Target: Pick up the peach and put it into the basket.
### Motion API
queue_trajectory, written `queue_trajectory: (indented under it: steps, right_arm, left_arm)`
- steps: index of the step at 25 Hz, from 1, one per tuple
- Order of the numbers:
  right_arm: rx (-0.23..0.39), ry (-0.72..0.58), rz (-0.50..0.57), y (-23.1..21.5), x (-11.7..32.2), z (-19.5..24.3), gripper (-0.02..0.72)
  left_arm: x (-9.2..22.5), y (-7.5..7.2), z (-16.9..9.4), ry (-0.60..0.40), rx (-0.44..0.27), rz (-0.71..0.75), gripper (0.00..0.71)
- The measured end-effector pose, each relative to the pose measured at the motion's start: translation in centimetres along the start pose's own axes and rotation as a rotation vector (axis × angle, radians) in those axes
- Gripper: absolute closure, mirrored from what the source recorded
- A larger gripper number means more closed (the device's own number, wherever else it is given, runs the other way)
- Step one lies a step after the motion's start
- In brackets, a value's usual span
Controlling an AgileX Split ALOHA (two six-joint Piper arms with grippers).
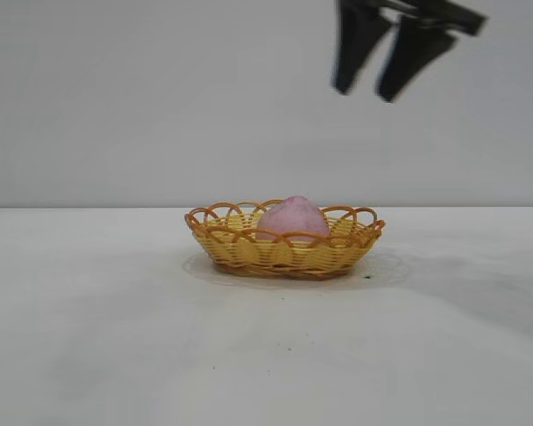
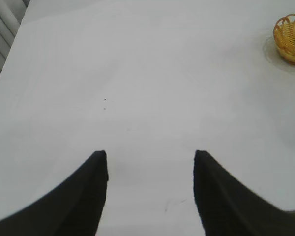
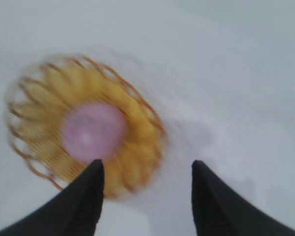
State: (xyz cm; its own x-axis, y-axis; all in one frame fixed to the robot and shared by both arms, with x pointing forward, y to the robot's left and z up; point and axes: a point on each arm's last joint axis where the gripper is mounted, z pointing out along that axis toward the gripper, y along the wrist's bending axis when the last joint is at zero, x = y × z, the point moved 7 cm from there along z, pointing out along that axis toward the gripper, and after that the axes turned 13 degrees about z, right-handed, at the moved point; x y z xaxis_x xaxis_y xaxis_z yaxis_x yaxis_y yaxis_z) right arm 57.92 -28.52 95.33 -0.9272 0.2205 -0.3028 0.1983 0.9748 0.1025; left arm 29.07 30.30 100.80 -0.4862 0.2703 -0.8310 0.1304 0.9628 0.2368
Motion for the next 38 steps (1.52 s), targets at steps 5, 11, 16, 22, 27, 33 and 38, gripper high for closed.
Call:
queue_trajectory:
  steps: [5,11,16,22,27,33,38]
  right_arm:
    - [-0.099,-0.212,0.13,-2.0,-1.2,-6.2,0.333]
    - [-0.186,-0.499,0.076,-1.6,5.2,-13.9,0.333]
    - [-0.194,-0.605,0.054,-2.8,12.4,-15.4,0.333]
    - [-0.097,-0.503,0.031,-5.1,19.1,-13.2,0.333]
    - [-0.084,-0.507,0.028,-5.8,22.1,-13.7,0.333]
    - [-0.123,-0.69,0.023,-6.3,25.1,-15.4,0.333]
    - [-0.146,-0.675,0.026,-6.0,25.3,-14.4,0.333]
  left_arm:
    - [0.0,0.0,0.0,0.001,-0.004,-0.002,0.371]
    - [0.0,0.0,0.0,0.001,-0.005,-0.003,0.371]
    - [0.0,0.0,0.0,0.001,-0.005,-0.003,0.371]
    - [0.0,0.0,0.0,0.001,-0.005,-0.003,0.371]
    - [0.0,0.0,0.0,0.001,-0.005,-0.003,0.371]
    - [0.0,0.0,0.0,0.001,-0.005,-0.001,0.371]
    - [0.0,0.0,0.0,0.002,-0.006,-0.001,0.371]
